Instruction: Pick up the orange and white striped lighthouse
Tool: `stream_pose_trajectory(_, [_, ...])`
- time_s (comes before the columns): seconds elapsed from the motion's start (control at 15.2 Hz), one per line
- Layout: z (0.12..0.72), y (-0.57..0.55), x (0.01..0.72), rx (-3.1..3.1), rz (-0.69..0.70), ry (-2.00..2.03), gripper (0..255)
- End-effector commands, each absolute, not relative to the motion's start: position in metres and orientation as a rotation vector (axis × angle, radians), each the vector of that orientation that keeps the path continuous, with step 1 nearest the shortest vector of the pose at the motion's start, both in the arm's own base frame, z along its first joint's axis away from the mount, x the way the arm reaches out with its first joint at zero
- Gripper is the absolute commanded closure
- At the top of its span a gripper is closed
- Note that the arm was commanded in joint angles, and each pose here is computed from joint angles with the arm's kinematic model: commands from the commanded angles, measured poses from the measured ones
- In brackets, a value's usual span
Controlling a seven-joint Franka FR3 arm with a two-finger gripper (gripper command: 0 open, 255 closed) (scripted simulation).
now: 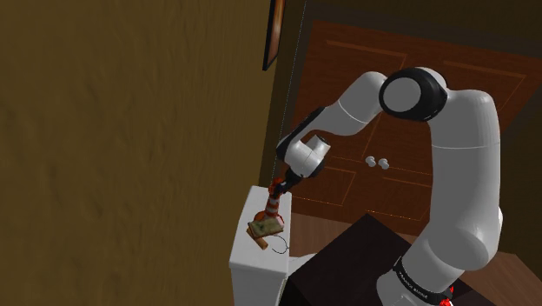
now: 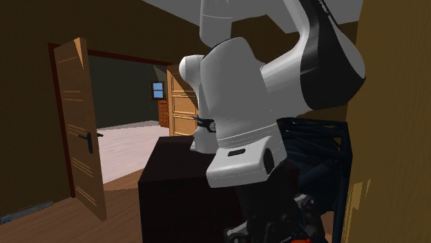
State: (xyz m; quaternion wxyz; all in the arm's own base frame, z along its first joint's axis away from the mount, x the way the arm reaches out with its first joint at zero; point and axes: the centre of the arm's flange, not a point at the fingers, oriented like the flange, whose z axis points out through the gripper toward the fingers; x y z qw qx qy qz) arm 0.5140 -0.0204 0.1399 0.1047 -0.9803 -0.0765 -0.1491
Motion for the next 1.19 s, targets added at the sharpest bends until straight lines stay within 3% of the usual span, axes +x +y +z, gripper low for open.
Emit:
stream_pose_trajectory(0.0, [0.138, -0.021, 0.514, -2.89, -0.439, -0.224, 255])
stream_pose_trajectory(0.53, [0.139, -0.021, 0.514, -2.89, -0.439, -0.225, 255])
stream_pose_trajectory(1.12, [0.187, -0.021, 0.514, -2.89, -0.439, -0.225, 255])
